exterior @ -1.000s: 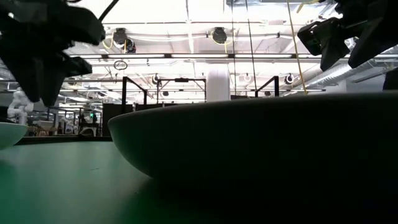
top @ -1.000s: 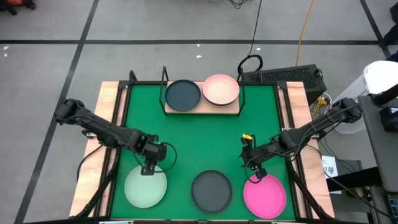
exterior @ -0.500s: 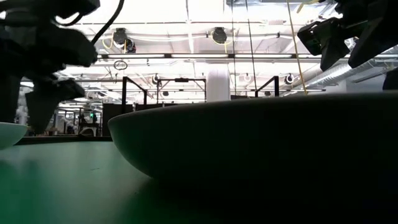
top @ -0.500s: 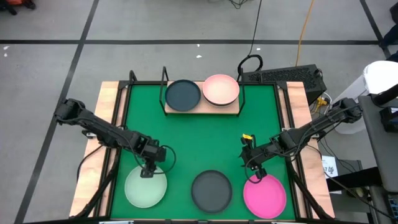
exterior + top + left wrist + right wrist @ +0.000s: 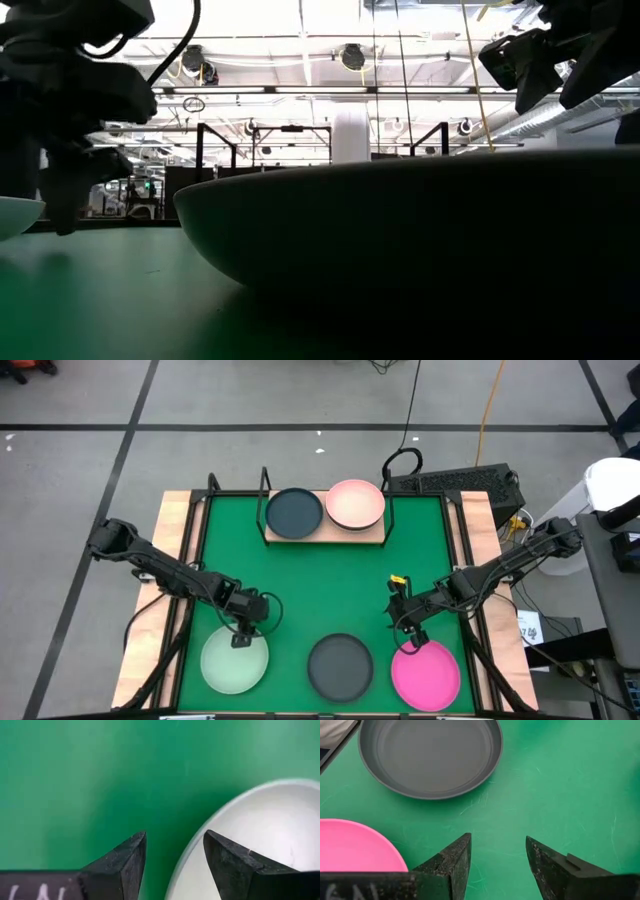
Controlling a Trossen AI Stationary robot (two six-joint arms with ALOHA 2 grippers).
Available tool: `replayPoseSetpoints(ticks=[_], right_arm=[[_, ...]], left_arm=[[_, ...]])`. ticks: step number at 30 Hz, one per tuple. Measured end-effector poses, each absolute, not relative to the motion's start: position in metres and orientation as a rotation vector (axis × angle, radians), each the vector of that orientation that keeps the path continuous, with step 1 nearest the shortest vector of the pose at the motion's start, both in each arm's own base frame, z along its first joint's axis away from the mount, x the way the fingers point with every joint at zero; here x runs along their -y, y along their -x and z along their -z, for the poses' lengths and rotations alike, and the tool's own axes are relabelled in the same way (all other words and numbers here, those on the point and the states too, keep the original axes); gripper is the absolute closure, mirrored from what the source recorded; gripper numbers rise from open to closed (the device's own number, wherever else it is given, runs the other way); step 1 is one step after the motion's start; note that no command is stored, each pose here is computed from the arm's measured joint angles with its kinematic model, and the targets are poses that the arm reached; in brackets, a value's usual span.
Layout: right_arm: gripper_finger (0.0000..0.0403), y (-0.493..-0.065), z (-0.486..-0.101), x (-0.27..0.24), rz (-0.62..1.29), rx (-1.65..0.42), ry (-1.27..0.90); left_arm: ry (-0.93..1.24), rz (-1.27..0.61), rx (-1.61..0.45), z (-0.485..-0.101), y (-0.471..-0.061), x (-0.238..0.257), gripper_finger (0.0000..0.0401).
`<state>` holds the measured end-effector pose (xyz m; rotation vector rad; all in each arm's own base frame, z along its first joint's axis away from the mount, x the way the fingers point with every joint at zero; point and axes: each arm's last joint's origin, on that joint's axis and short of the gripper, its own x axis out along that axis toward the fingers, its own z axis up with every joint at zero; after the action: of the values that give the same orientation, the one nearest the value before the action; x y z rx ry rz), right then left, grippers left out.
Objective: Place and stack plates onto a shelf
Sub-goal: Stack the gray plate on top of the dark green plate on the shelf
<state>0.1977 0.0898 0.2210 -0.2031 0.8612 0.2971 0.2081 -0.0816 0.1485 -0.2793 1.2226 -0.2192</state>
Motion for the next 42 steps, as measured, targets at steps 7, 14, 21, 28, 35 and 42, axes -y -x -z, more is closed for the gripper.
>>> replayPoseSetpoints(ticks=[7, 14, 21, 28, 35, 42], right_arm=[[0.0234, -0.198, -0.221, -0.09, -0.297, -0.862, 0.202], [0.0234, -0.198, -0.221, -0.09, -0.297, -0.861, 0.202], [0.0234, -0.198, -0.221, -0.09, -0.302, -0.858, 0.217], [0.0234, -0.199, -0.222, -0.089, -0.288, -0.842, 0.259], [0.0234, -0.199, -0.222, -0.089, -0.277, -0.845, 0.236], [0.0234, -0.2, -0.223, -0.089, -0.265, -0.829, 0.25]], left_arm=[[0.25, 0.24, -1.223, -0.148, -0.207, 0.082, 0.0238], [0.278, 0.251, -1.376, -0.136, -0.202, 0.082, 0.0327], [0.24, 0.3, -1.304, -0.161, -0.216, 0.082, 0.0391], [0.091, 0.082, -1.137, -0.224, -0.236, 0.057, 0.0392], [0.015, -0.481, -0.818, -0.3, -0.242, -0.006, 0.0392], [0.204, -0.769, -0.658, -0.336, -0.239, -0.092, 0.0392]])
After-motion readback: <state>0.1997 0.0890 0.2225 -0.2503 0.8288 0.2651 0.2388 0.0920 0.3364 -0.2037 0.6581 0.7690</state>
